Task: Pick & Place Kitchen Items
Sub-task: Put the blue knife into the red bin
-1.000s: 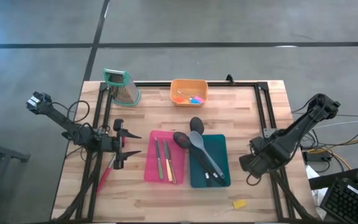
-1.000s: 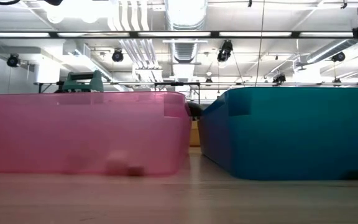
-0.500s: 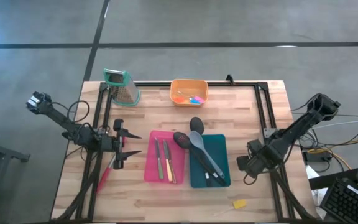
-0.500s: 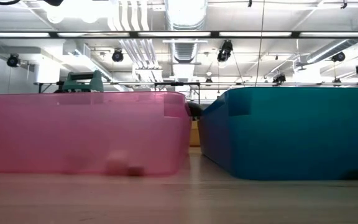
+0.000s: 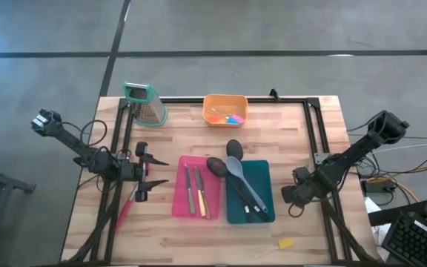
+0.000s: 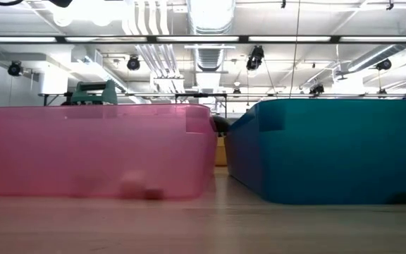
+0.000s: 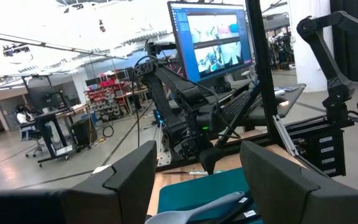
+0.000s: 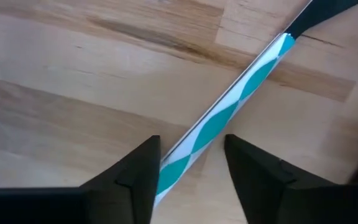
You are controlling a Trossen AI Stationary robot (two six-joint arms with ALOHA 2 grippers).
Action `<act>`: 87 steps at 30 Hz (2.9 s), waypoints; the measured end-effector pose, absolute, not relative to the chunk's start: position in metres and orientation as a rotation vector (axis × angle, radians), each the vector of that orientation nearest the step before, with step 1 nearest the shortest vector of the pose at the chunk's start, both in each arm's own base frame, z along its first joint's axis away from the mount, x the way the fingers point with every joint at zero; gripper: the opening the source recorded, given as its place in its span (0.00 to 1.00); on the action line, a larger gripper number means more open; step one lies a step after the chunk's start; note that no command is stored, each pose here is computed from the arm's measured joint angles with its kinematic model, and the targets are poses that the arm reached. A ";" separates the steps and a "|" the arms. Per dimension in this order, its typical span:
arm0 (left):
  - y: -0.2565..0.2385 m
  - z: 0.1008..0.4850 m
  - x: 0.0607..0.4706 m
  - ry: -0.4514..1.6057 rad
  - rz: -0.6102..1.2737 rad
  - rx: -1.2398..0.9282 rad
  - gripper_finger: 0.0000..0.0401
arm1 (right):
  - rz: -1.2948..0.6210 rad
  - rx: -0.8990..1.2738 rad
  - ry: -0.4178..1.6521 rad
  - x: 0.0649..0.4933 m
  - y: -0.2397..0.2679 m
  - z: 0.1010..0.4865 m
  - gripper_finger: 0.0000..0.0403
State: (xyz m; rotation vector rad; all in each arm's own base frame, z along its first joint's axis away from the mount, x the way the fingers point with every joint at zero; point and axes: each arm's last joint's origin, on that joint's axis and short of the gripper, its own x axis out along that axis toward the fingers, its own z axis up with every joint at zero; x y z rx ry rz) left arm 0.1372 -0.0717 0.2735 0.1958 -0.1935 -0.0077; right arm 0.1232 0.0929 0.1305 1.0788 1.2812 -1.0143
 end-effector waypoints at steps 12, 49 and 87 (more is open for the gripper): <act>-0.072 0.273 0.138 -0.192 -0.007 0.195 0.59 | -1.025 0.984 1.340 0.118 0.089 0.130 0.10; -0.072 0.275 0.137 -0.200 -0.006 0.191 0.59 | -0.714 0.844 0.797 0.135 0.084 0.213 0.05; -0.053 0.270 0.194 -0.281 -0.064 0.175 0.59 | -0.615 0.050 0.440 0.285 0.135 0.317 0.05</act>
